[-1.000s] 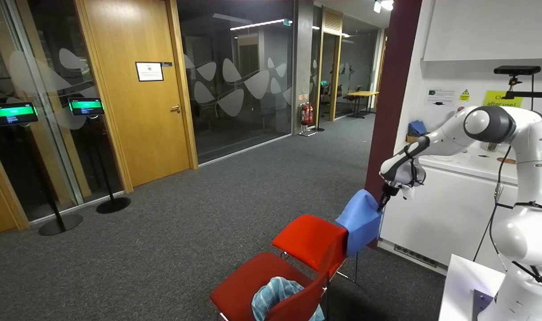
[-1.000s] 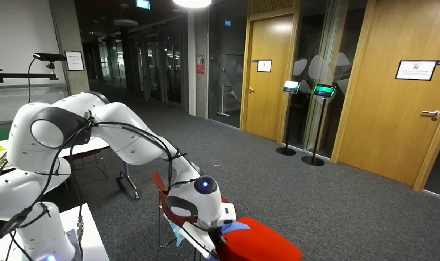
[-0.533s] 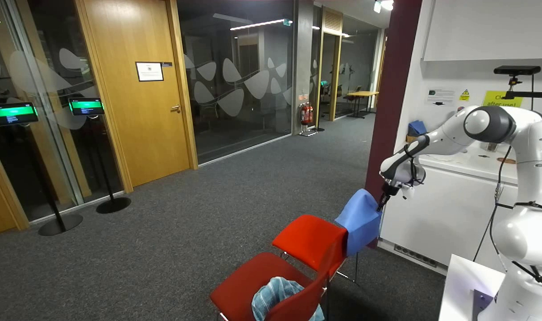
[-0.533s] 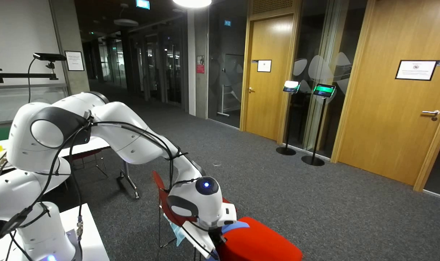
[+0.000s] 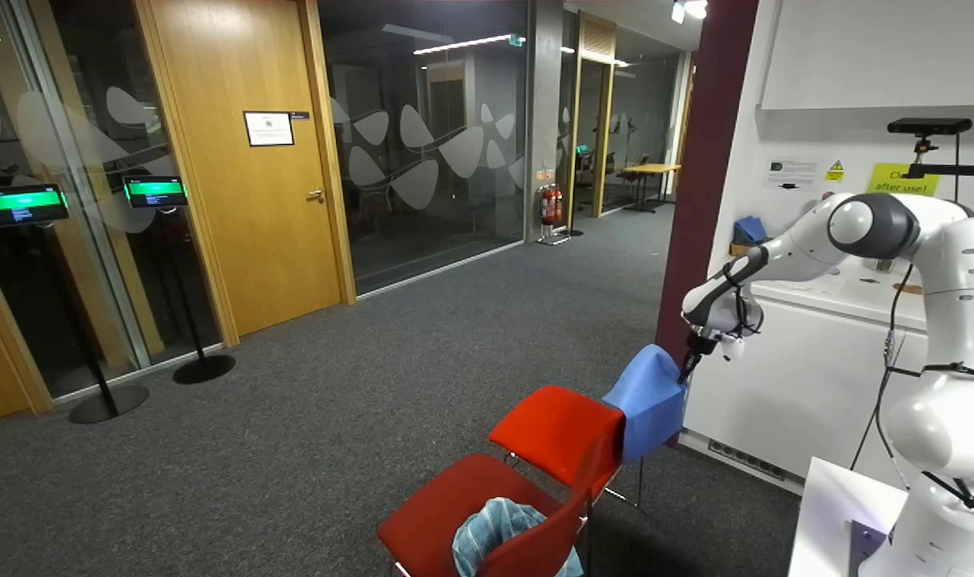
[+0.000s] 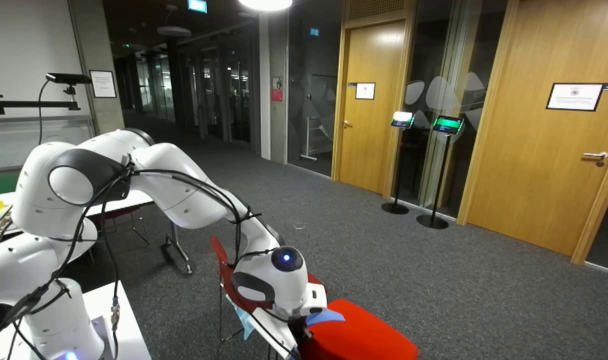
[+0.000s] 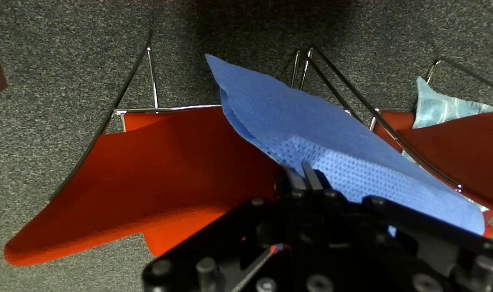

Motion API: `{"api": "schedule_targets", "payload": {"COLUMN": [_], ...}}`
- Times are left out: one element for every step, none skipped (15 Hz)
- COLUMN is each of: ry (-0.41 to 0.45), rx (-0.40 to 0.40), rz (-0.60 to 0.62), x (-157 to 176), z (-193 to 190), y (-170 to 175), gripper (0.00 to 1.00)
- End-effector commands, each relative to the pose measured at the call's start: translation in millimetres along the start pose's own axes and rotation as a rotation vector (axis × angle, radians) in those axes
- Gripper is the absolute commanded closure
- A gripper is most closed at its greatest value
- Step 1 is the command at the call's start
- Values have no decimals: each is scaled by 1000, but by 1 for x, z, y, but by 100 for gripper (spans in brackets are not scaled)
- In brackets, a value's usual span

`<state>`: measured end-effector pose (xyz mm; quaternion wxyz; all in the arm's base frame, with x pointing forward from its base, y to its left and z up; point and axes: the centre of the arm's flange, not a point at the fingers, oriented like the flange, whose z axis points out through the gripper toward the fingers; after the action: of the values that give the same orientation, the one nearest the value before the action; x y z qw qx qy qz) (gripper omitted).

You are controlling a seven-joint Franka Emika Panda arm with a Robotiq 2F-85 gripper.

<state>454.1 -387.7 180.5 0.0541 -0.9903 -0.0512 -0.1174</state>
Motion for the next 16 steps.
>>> {"api": "schedule_targets", "payload": {"ry": [6, 7, 8, 12, 15, 20, 25, 28, 28, 30, 29, 30, 30, 28, 26, 23], "rx": [-7, -15, -21, -28, -33, -38, -44, -49, -53, -56, -58, -57, -56, -50, -45, -39], "rz": [6, 7, 6, 6, 5, 5, 4, 4, 3, 1, 1, 0, 0, -1, -1, -2], "x": [8, 10, 12, 13, 15, 17, 19, 21, 23, 25, 27, 29, 31, 34, 36, 38], "z": [-8, -11, -14, -18, -20, -24, -28, -30, -33, -34, -35, -36, -37, -38, -39, -40], "y": [5, 6, 7, 8, 10, 12, 13, 15, 16, 18, 19, 21, 21, 22, 21, 21], "gripper": [100, 100, 100, 100, 100, 100, 100, 100, 100, 100, 100, 100, 100, 100, 100, 100]}}
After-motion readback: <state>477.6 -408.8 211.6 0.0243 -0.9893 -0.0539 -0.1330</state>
